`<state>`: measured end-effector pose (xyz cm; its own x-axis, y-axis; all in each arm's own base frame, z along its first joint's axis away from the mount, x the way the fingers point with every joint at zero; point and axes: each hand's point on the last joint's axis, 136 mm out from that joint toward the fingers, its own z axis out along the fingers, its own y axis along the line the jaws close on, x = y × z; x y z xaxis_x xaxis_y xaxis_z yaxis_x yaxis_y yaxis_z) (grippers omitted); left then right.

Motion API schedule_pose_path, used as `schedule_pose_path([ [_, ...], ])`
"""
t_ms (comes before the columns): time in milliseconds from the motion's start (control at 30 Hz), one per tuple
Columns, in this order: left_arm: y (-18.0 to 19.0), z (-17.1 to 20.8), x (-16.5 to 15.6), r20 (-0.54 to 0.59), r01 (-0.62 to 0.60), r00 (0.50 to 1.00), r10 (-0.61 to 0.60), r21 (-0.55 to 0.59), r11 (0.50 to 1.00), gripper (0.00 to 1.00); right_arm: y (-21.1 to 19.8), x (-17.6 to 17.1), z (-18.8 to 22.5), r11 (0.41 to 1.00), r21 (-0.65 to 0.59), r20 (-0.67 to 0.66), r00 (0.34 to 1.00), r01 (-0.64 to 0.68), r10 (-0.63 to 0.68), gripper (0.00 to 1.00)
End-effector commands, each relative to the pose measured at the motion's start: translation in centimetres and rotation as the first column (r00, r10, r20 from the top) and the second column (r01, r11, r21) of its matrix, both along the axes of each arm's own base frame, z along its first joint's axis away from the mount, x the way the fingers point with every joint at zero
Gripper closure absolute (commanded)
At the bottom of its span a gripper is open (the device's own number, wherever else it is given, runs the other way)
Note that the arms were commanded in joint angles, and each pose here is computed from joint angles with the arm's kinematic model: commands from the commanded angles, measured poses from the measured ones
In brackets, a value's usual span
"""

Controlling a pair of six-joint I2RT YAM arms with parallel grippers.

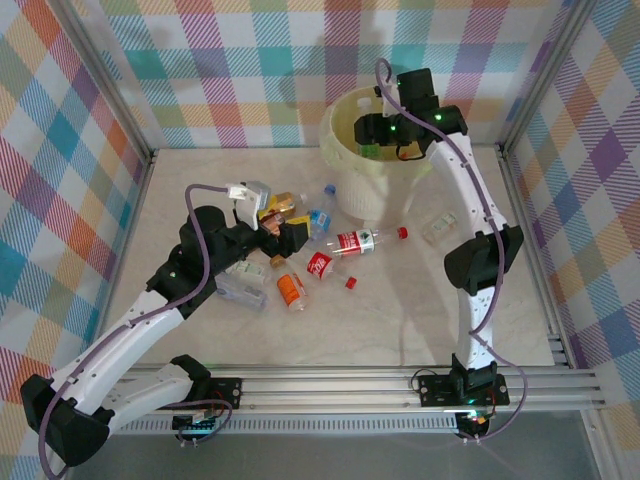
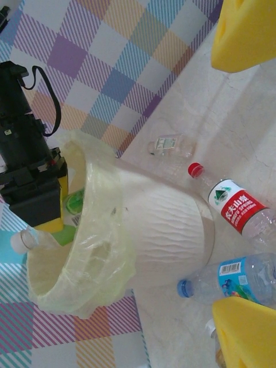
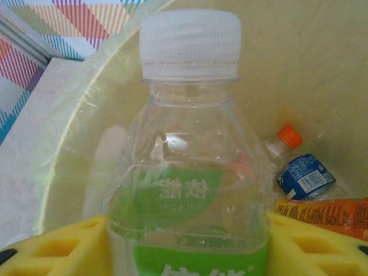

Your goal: Put the plastic bottles in the bin

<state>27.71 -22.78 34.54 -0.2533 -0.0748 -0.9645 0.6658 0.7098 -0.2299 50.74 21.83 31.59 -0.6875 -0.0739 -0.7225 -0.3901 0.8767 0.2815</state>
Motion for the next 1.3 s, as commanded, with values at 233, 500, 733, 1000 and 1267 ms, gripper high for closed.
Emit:
schedule_pose_path([
  [233,-1.5,-0.4,-0.2,-0.078,0.064,0.995,-0.061,0.040,0.997,0.00,1.0,-1.0,-2.1,0.998,0.002,-0.093,0.994,-0.065,0.065,0.36],
  [500,-1.4,-0.3,-0.5,-0.064,0.076,0.995,-0.073,0.059,0.995,0.00,1.0,-1.0,-1.6,0.998,0.011,-0.081,0.995,-0.062,0.063,0.28],
  [733,-1.6,-0.5,-0.7,-0.065,0.094,0.994,-0.089,0.071,0.993,0.00,-0.3,-0.9,1.9,1.000,0.000,0.013,1.000,0.004,-0.004,0.26],
  [1000,-1.7,-0.3,-1.2,-0.055,0.123,0.991,-0.119,0.078,0.989,0.00,-1.8,-3.1,6.7,0.999,0.007,0.142,0.989,0.033,-0.034,0.25],
  [1267,-2.9,-0.1,-2.6,-0.062,0.230,0.972,-0.226,0.081,0.970,0.00,-3.9,-7.7,8.9,0.997,0.042,0.206,0.976,0.067,-0.075,0.21],
])
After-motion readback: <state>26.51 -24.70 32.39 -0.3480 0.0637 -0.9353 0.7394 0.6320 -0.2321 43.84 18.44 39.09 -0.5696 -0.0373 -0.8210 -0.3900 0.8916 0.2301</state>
